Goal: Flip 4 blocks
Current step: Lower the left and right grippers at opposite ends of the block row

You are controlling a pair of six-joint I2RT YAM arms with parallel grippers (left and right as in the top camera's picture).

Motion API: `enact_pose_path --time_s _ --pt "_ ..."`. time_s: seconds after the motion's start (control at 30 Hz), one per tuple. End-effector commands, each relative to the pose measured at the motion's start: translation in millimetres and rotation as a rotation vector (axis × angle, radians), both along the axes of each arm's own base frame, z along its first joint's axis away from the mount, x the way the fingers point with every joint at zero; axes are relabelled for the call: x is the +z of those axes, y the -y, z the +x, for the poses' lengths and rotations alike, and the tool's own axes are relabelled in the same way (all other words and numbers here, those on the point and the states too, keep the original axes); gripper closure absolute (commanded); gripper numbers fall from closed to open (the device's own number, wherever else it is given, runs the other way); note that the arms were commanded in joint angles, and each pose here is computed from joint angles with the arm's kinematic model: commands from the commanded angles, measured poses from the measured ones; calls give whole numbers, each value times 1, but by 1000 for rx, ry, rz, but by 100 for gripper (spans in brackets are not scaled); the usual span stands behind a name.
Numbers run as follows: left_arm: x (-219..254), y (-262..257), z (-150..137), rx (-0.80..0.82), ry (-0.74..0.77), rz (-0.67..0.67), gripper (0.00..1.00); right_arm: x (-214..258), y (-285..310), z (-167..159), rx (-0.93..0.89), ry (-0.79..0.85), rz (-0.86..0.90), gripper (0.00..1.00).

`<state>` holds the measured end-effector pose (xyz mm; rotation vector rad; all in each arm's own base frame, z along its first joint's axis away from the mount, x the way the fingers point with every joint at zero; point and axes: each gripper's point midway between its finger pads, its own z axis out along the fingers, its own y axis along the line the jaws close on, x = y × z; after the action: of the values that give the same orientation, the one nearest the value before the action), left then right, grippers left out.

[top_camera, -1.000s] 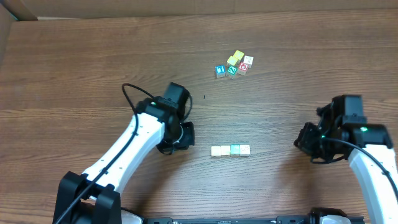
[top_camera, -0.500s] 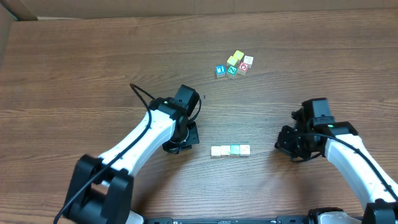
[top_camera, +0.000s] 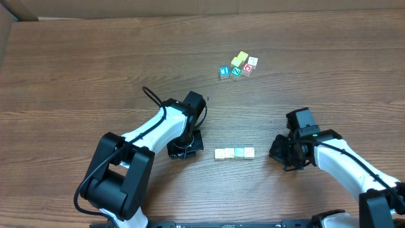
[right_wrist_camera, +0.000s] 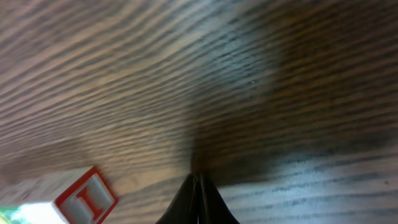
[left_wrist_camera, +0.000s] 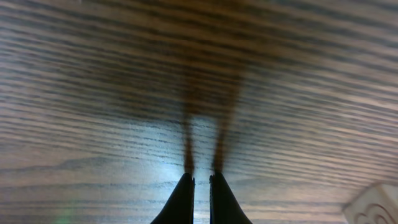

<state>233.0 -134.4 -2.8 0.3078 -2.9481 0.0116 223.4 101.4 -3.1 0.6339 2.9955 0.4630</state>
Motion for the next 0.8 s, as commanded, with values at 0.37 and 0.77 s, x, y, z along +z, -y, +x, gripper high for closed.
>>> enact_pose_path --time_s 0.37,0.77 --pt "49 7 6 -50 230 26 96 -12 2 -6 -61 -33 -33 96" --pt "24 28 -4 -55 302 -10 96 -4 -15 0 -41 -22 57 96"
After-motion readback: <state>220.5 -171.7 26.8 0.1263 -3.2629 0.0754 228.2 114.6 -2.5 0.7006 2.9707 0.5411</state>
